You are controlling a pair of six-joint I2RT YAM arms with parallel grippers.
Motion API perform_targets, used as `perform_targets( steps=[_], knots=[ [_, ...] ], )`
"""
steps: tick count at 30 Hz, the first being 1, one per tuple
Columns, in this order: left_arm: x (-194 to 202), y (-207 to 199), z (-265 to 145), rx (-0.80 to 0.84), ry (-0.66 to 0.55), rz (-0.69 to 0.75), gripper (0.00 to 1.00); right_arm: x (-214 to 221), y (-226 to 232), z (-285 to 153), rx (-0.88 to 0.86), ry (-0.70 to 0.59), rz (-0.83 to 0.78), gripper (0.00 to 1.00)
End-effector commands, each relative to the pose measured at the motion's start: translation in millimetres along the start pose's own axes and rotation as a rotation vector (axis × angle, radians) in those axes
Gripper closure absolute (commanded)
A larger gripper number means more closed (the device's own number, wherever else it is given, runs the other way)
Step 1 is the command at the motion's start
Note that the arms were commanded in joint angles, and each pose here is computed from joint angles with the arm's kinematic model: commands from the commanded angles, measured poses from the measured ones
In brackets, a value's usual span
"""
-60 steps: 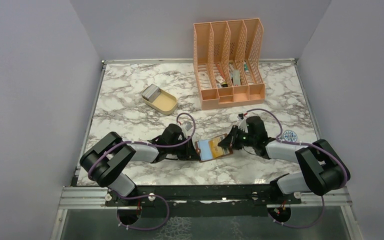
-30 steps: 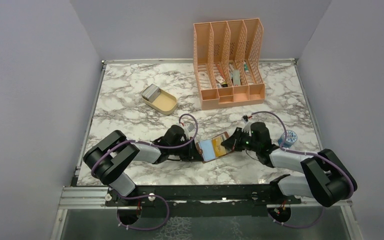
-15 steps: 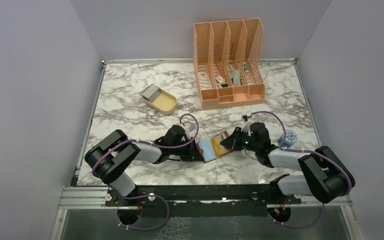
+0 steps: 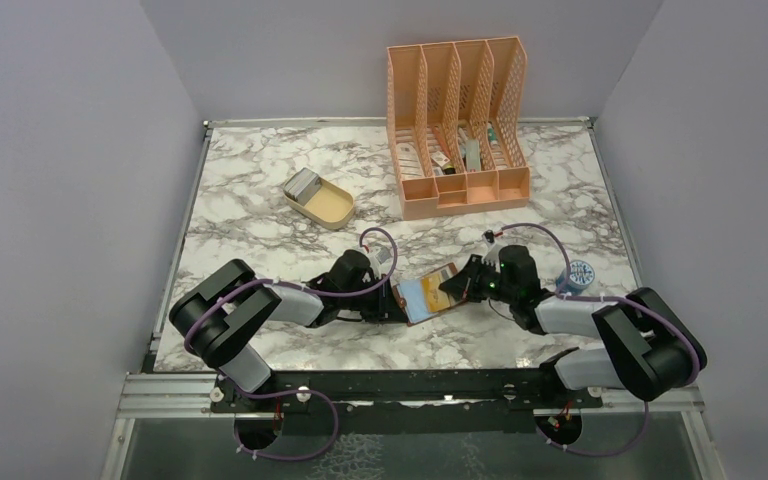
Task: Put the credit cards into the card holder
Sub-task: Insert the credit card into the card holder.
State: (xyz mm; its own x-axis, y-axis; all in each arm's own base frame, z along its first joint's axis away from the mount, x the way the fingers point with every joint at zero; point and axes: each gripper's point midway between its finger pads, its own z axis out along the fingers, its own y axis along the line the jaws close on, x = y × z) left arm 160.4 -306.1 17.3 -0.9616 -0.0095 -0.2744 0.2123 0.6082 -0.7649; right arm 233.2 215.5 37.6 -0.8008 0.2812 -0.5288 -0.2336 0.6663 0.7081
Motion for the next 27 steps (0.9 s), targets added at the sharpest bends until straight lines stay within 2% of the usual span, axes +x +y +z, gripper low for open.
perform_targets(
  steps=[1,6,16,27],
  knots=[
    [19,34,1,-0.131,0.04,-0.016,0.87,7,-6,1,0.016,0.021,-0.032,0.99],
    [18,34,2,-0.132,0.042,-0.019,0.87,18,-5,2,0.013,0.109,-0.038,0.97],
    [12,32,1,-0.135,0.013,-0.013,0.87,17,-21,-1,0.143,0.203,-0.1,0.73],
    [7,28,1,-0.132,0.001,-0.007,0.87,0,-18,-7,0.199,0.199,-0.141,0.63]
  ],
)
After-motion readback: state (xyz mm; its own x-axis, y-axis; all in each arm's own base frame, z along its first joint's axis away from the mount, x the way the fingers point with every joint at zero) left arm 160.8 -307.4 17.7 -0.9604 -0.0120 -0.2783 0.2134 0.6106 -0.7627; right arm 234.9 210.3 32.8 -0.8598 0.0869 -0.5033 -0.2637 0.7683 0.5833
